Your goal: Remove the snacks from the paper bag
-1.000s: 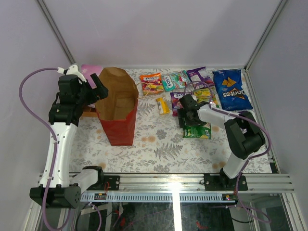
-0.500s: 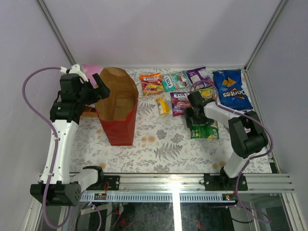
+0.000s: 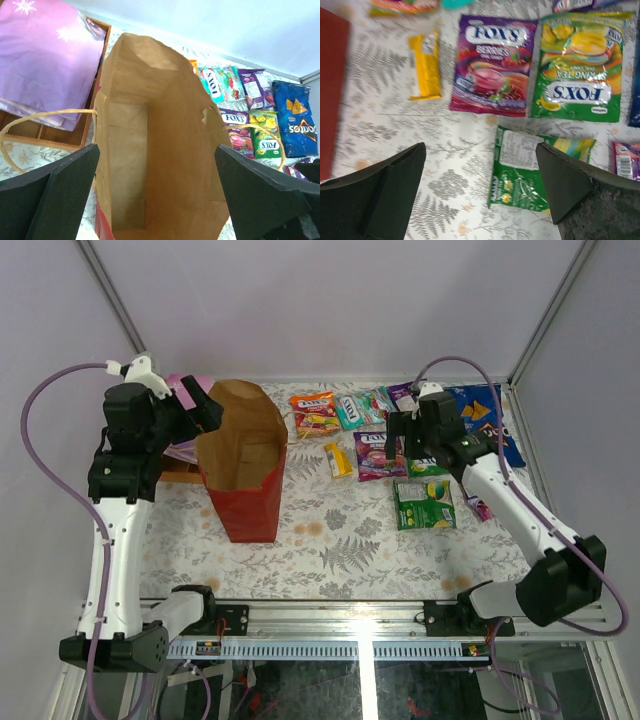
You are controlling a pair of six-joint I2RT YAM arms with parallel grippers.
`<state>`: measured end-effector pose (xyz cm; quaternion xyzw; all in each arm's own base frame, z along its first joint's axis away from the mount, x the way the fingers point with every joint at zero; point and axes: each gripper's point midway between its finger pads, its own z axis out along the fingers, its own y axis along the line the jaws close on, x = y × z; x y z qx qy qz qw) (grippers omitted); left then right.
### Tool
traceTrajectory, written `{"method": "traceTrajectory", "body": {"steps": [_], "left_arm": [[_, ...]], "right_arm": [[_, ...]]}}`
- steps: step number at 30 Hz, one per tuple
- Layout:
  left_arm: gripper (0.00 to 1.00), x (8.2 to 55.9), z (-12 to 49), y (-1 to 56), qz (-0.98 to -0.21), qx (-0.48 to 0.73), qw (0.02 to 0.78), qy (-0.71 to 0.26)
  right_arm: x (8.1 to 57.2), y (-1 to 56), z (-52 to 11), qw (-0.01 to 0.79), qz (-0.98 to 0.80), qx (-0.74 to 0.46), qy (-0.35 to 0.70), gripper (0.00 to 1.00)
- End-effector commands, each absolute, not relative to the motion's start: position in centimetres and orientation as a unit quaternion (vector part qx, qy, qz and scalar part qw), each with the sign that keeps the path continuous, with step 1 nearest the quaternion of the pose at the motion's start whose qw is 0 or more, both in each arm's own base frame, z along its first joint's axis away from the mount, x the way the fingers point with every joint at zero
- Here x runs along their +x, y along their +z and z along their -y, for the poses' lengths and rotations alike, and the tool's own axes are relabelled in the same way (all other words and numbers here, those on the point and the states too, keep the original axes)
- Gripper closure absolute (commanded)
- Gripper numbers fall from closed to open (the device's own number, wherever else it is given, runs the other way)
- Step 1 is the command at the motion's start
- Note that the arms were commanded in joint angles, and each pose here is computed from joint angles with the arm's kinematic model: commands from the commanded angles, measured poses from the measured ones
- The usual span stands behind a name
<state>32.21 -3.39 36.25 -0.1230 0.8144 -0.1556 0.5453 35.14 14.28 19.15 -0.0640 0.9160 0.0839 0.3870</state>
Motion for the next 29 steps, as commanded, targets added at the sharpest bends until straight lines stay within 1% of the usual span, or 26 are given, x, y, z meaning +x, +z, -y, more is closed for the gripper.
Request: {"method": "traceTrajectory", "body": {"steps": [1, 5, 8, 12, 29], "left_arm": [[0.0, 32.4, 4.1, 39.7, -0.773, -0.069, 0.608, -0.169], [0.0, 32.2, 4.4, 39.3, -0.749, -0.045, 0.639, -0.172], [0.0, 31.5, 4.3, 38.5, -0.73, -0.039, 0.661, -0.167], [0.01, 30.7, 4.2, 38.3, -0.713, -0.032, 0.681, -0.164], [0.0, 30.1, 3.5, 39.9, -0.703, -0.029, 0.697, -0.14]], "right_arm": [[35.4, 23.2, -16.3, 0.445, -0.879, -0.022, 0.169, 0.01], [35.2, 23.9, -15.6, 0.49, -0.853, 0.014, 0.182, 0.01], [34.9, 24.0, -14.4, 0.506, -0.846, 0.033, 0.165, 0.01], [34.6, 24.4, -13.4, 0.523, -0.839, 0.031, 0.146, 0.01], [34.1, 24.4, -13.9, 0.519, -0.841, 0.003, 0.155, 0.01]]}}
